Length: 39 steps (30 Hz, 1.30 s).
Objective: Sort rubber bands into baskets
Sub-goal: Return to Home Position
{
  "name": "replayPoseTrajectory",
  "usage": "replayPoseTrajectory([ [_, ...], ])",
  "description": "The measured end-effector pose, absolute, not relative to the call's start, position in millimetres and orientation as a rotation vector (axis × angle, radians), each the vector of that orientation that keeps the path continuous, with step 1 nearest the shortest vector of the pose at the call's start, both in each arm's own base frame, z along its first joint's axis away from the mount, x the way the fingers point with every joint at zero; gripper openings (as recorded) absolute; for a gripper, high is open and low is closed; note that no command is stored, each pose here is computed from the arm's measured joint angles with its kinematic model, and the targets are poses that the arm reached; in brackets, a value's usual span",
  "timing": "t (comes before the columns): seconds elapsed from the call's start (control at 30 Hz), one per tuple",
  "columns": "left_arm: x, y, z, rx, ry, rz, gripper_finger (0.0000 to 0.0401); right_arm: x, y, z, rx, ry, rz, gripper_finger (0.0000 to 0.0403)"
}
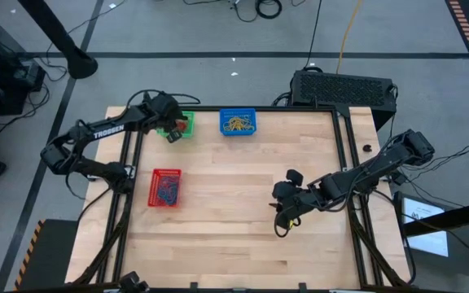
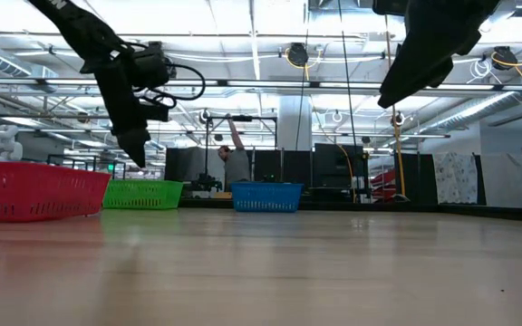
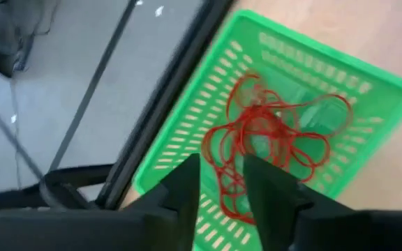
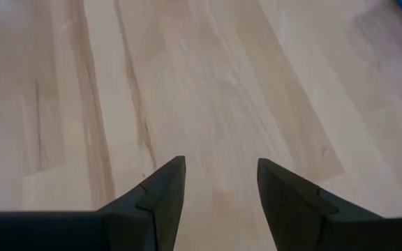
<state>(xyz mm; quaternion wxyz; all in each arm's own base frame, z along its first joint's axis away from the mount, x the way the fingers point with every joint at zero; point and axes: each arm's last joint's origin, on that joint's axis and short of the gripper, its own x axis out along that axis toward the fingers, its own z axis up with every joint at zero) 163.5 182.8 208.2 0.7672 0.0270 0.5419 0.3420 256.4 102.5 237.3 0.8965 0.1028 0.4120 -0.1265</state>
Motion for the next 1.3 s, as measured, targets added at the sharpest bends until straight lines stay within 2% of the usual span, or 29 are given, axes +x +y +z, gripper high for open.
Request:
replayPoseTrajectory([
  [0.13,164,185,216,0.019,1.164,0.810,0.0160,256,102,237,0.232,0.855,-0.273,0.0171],
  [0.27,163,179,230,-0.013,1.156,0.750,0.0189,256,102,237,0.284,0.850,-0.293,0.0171],
  [0.37,162,169,242,-0.094,1.077,0.632,0.0193,256,103,237,0.319,0.846,-0.308,0.0171],
  [0.57,163,139,275,-0.252,0.721,0.255,0.0194,260,97,238,0.348,0.823,-0.328,0.0171],
  [0.7,166,118,300,-0.235,0.482,0.010,0.0194,259,82,249,0.310,0.771,-0.347,0.0170],
  [0.83,167,94,310,-0.198,0.317,-0.109,0.0194,247,60,276,0.266,0.685,-0.332,0.0158],
  [1.07,151,56,287,-0.189,0.213,-0.187,0.0194,204,37,319,0.201,0.498,-0.317,0.0129],
  [1.3,144,42,232,-0.217,0.088,-0.031,0.0194,165,26,296,0.175,0.412,-0.314,0.0107],
])
